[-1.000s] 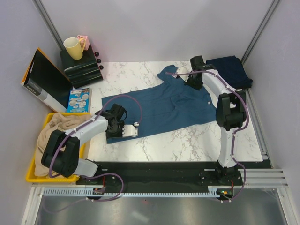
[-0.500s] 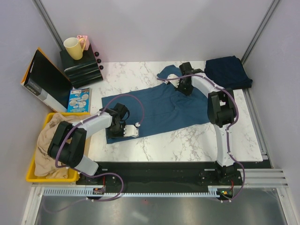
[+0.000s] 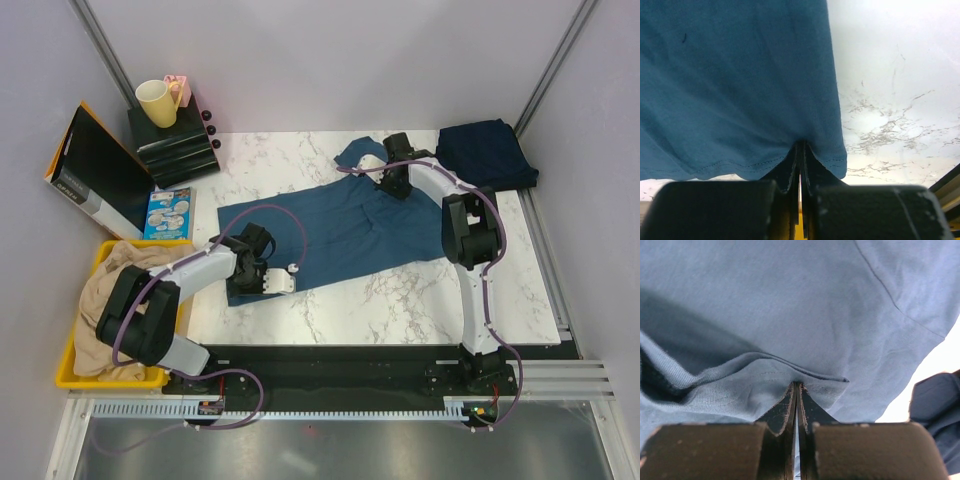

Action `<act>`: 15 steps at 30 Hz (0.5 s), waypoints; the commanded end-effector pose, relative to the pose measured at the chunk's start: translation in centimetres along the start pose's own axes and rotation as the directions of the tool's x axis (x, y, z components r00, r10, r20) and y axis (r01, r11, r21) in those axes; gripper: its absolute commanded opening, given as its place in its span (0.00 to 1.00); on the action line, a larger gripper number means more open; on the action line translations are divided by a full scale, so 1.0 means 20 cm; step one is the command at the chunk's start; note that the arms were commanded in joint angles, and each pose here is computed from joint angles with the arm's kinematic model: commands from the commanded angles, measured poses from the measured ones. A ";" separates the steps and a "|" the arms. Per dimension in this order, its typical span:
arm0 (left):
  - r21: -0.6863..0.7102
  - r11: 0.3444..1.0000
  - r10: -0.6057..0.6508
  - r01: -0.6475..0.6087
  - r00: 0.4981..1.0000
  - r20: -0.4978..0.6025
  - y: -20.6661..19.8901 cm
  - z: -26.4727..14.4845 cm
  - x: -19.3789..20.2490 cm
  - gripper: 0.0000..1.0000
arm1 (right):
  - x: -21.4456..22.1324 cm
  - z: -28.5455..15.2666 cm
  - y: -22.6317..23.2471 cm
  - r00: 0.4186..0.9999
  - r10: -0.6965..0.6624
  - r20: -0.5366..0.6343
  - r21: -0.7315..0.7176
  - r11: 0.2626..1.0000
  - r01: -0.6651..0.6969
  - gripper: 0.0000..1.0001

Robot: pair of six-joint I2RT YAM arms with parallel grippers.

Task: Fold and stack the t-shirts
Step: Fold the tshirt

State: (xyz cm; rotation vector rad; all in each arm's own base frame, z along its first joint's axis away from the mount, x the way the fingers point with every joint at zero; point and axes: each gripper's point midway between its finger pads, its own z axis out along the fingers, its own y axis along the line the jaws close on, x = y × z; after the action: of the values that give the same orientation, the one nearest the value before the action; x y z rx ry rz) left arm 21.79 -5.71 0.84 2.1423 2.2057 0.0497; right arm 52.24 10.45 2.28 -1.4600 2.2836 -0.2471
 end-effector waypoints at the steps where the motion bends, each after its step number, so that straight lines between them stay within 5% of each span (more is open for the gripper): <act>1: 0.168 0.986 -0.008 0.018 0.998 -0.062 -0.26 0.15 0.11 0.02 | 0.08 0.13 -0.03 0.999 0.015 -0.044 0.026 1.000 -0.013 0.06; 6: 0.206 0.977 -0.035 0.052 0.996 -0.086 -0.34 0.17 0.14 0.02 | 0.09 0.13 -0.05 0.999 0.012 -0.052 0.039 0.999 -0.010 0.07; 10: 0.185 0.980 -0.067 0.076 0.996 -0.054 -0.30 0.15 0.10 0.02 | 0.06 0.06 -0.05 0.999 0.008 -0.031 0.037 0.999 -0.007 0.37; 15: 0.155 0.982 -0.107 0.104 0.994 0.010 -0.20 0.10 0.00 0.11 | -0.06 -0.18 -0.12 0.998 0.013 0.057 0.064 0.998 -0.016 0.58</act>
State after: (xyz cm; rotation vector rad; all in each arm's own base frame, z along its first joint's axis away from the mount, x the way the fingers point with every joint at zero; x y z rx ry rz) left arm 21.82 -5.81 0.80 2.1081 2.2135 0.0723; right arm 54.09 9.96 3.51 -1.4178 2.2321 -0.3216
